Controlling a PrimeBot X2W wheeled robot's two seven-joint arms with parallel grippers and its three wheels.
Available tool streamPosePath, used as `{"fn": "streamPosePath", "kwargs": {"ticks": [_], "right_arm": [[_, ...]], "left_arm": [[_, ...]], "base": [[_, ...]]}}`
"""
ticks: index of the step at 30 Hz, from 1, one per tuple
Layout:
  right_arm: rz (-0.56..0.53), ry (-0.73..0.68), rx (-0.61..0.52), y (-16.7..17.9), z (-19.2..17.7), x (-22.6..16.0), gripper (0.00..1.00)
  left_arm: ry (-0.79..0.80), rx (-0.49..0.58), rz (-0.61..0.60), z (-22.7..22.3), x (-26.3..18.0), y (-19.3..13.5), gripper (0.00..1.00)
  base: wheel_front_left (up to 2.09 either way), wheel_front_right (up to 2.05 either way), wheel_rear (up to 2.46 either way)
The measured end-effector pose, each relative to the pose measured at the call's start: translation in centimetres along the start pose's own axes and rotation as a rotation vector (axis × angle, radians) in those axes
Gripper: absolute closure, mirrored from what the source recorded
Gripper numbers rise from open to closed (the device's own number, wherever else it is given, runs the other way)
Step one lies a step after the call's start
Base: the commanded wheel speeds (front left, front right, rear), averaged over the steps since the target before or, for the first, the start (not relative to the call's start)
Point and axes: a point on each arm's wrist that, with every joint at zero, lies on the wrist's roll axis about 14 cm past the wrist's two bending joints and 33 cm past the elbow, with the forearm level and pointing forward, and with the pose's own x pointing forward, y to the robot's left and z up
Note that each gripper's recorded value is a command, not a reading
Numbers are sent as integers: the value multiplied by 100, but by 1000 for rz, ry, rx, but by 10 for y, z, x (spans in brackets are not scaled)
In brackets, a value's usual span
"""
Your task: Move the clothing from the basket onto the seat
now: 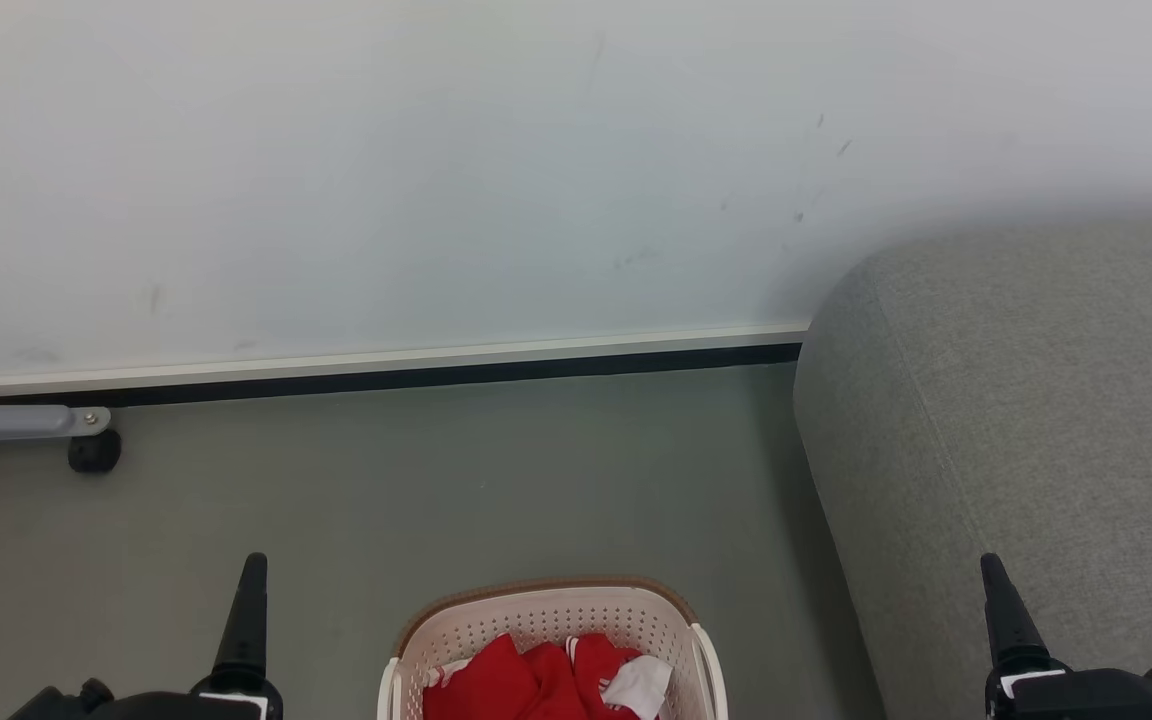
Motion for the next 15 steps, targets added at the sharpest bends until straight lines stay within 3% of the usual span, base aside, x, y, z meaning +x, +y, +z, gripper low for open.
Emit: {"fn": "streamPosePath", "kwargs": {"ticks": [15], "right_arm": [[23,19,-263,10,-10,-2,0]], "left_arm": [[6,336,-1,-2,-6,-2,0]], "base": [[0,0,0]]}}
